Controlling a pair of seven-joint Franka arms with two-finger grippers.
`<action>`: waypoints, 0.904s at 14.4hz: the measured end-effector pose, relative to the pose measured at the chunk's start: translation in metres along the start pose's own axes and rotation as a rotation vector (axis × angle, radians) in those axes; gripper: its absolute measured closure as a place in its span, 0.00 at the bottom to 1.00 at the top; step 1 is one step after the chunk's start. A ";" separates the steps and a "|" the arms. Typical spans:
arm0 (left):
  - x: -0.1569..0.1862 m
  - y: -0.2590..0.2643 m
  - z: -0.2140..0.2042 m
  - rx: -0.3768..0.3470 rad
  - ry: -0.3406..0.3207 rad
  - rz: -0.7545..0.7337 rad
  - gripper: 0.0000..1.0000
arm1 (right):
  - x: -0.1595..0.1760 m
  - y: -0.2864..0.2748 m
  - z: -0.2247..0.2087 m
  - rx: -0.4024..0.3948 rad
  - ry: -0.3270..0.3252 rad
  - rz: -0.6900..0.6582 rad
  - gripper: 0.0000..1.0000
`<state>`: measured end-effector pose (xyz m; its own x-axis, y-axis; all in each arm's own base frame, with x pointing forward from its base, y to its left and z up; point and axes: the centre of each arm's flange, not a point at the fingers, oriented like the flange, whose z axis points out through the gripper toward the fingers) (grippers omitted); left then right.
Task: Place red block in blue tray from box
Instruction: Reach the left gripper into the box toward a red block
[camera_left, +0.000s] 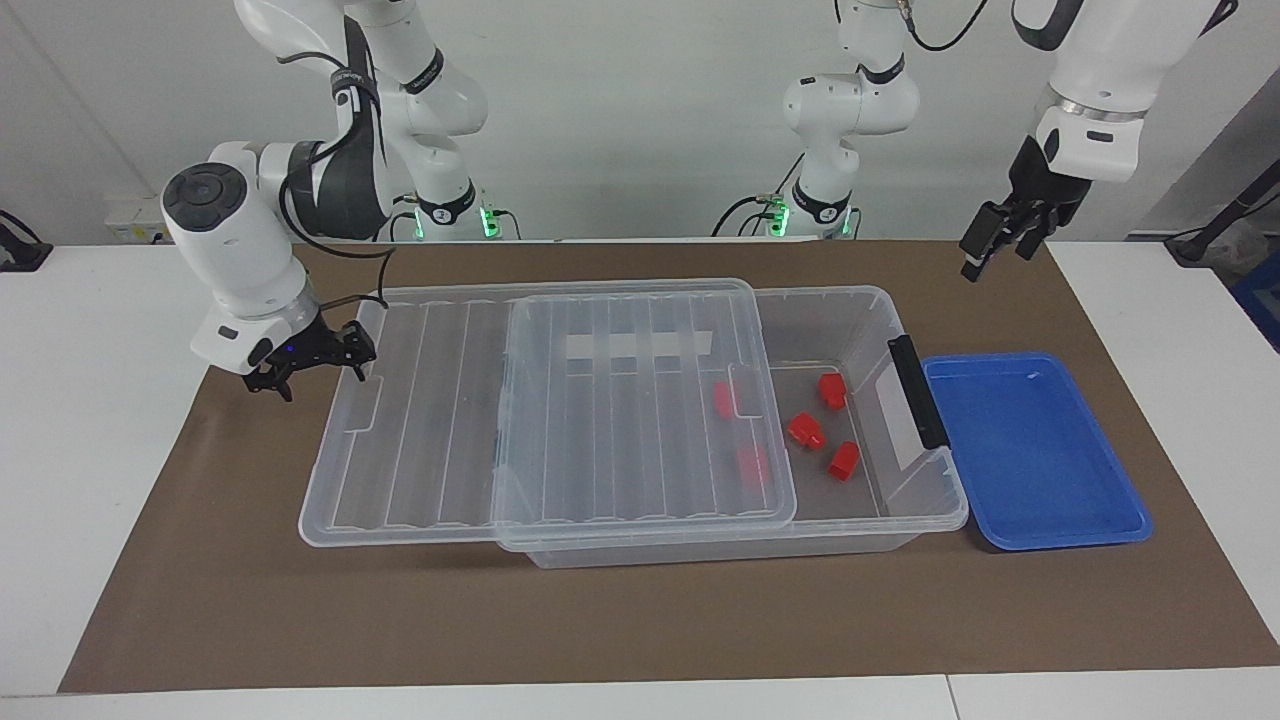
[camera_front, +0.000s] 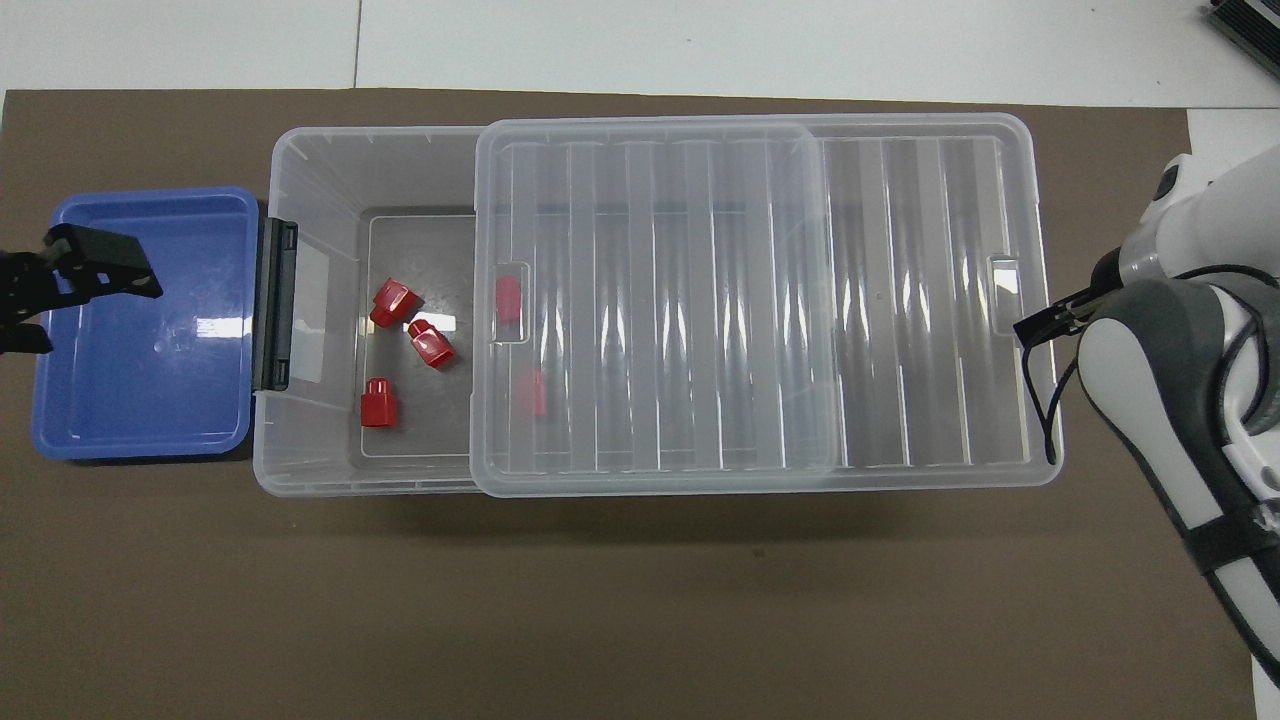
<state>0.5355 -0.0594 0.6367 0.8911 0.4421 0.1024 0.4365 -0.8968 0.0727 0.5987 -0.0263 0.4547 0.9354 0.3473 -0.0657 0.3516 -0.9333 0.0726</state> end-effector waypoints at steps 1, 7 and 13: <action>-0.009 0.014 0.007 0.001 -0.007 -0.027 0.00 | 0.000 -0.001 0.000 0.000 0.000 -0.001 0.00; -0.089 0.085 0.120 0.050 -0.056 -0.012 0.00 | -0.006 -0.015 -0.029 -0.013 0.022 0.065 0.00; -0.093 0.098 0.201 0.029 -0.001 -0.005 0.00 | -0.025 -0.063 -0.098 0.010 0.082 0.297 0.00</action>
<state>0.5204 -0.1925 0.4346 0.8891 0.4466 0.1007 0.4444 -0.8947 0.0448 0.5565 0.0328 0.5497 0.9972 0.0653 0.0370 0.0627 -0.9958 0.0671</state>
